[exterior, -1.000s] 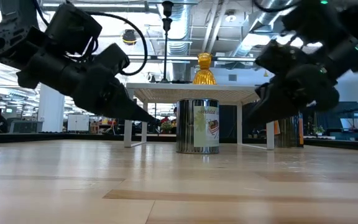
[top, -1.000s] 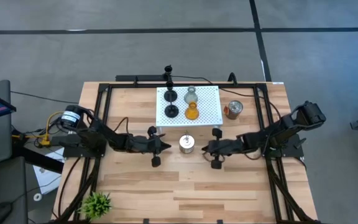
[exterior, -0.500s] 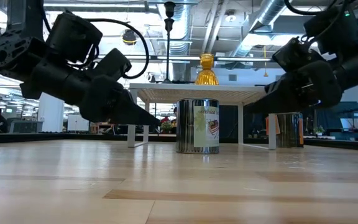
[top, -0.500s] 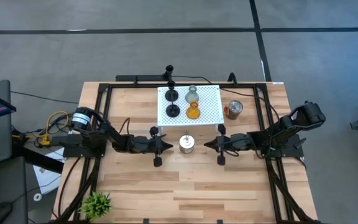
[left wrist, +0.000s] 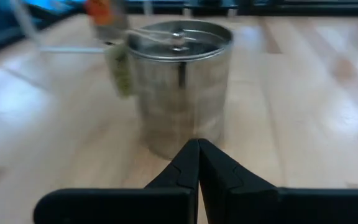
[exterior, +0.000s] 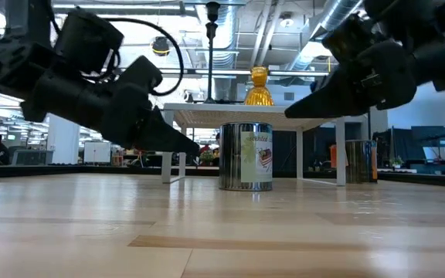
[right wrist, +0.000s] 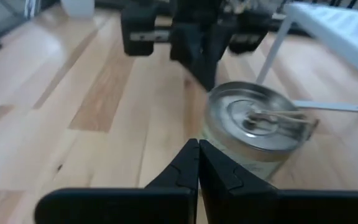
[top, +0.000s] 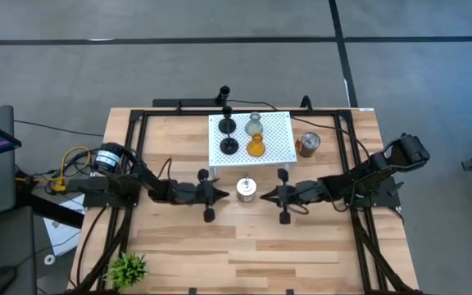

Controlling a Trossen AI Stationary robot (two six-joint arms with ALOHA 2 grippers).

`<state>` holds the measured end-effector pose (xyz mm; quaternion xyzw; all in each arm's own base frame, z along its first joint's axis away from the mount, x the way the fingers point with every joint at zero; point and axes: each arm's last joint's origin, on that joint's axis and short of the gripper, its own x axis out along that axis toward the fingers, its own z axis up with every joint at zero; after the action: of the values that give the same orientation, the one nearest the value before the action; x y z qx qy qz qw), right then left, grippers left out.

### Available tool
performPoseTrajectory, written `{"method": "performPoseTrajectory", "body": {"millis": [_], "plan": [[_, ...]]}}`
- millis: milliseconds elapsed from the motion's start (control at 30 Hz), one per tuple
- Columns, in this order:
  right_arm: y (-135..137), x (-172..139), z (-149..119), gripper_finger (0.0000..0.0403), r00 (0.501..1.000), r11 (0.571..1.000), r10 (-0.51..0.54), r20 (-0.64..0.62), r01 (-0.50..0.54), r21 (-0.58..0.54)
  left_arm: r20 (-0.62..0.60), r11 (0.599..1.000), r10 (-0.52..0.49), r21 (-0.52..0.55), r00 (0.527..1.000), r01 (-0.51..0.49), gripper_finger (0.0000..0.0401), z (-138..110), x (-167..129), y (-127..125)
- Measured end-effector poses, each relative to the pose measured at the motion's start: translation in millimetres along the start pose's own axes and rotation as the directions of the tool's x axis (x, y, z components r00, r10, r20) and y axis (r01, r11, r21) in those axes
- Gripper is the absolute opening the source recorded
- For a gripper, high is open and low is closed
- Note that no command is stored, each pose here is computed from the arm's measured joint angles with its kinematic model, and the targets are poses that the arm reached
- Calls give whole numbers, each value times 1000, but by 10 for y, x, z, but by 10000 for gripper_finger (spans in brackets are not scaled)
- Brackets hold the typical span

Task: Pick & Place candle stick holders
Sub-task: Adjust the shelf

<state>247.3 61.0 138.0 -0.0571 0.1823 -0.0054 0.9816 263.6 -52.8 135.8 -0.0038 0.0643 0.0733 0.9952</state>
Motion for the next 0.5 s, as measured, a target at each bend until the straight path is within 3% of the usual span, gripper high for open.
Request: {"method": "performPoseTrajectory", "body": {"millis": [100,267,500], "plan": [[35,63,83,0,998,1000,-5,-66,4,-23,13,985,169,39,986,-169,4,-3,-59,-76],[37,115,199,0,996,998,-48,-80,46,-30,32,907,420,24,907,-421,3,-3,-128,-97],[40,118,210,0,996,999,-48,-79,47,-16,43,822,569,-21,821,-569,3,2,-156,-60]]}}
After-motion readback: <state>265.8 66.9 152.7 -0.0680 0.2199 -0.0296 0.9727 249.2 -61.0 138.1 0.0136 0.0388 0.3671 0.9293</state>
